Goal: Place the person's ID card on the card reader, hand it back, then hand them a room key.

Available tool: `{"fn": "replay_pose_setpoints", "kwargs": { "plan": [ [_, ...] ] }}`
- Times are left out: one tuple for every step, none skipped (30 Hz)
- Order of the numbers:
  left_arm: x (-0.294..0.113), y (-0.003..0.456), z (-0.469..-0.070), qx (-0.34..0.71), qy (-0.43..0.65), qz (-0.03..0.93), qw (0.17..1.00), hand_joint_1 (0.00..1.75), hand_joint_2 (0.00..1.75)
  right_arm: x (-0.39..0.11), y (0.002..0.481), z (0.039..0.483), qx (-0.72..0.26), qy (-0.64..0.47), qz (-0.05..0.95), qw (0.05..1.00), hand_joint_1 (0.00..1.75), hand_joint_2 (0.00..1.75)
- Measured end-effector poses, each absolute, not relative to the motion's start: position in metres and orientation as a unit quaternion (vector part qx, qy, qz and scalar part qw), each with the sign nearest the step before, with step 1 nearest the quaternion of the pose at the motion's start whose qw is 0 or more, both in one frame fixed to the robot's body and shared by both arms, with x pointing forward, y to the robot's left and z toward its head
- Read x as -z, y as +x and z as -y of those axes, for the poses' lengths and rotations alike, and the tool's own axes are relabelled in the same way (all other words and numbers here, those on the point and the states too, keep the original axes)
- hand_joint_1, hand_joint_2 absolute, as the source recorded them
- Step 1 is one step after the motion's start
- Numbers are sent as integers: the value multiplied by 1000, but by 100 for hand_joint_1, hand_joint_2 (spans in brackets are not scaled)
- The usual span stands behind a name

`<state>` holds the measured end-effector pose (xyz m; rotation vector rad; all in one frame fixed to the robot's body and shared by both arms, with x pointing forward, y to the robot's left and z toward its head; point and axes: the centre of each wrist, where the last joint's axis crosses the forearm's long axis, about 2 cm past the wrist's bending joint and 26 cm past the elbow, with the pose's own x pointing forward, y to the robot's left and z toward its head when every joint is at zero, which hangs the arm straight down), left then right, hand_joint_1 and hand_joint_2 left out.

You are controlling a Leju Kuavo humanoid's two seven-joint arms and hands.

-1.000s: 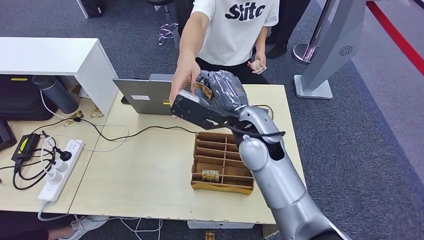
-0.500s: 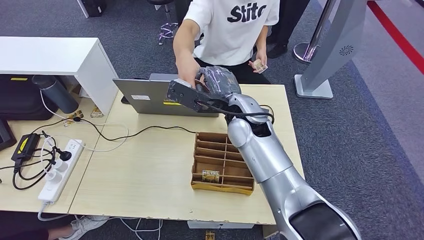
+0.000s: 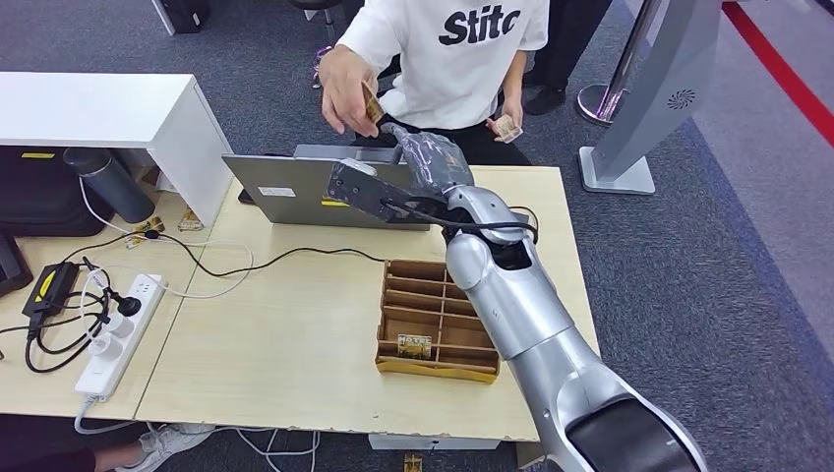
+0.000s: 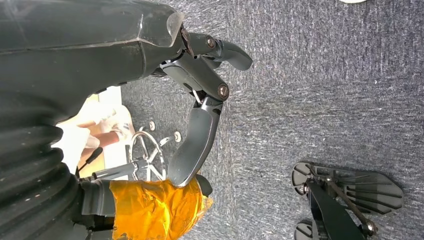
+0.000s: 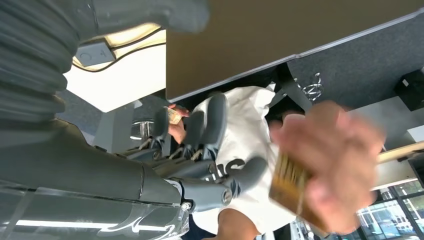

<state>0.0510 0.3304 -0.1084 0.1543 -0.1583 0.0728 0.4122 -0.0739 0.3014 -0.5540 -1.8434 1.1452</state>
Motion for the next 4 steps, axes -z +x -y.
{"fn": "replay_pose_setpoints", "kwargs": {
  "plan": [
    [108, 51, -330, -36, 77, 79, 993, 0, 175, -301, 412, 74, -460, -224, 740, 436, 0, 175],
    [108, 51, -330, -36, 77, 79, 993, 0, 175, -301, 412, 74, -461, -226, 739, 436, 0, 175],
    [108, 51, -330, -36, 77, 79, 993, 0, 175, -301, 413, 75, -461, -227, 738, 437, 0, 175],
    [108, 51, -330, -36, 77, 79, 993, 0, 175, -301, 413, 75, -461, -228, 738, 437, 0, 175]
  ]
}}
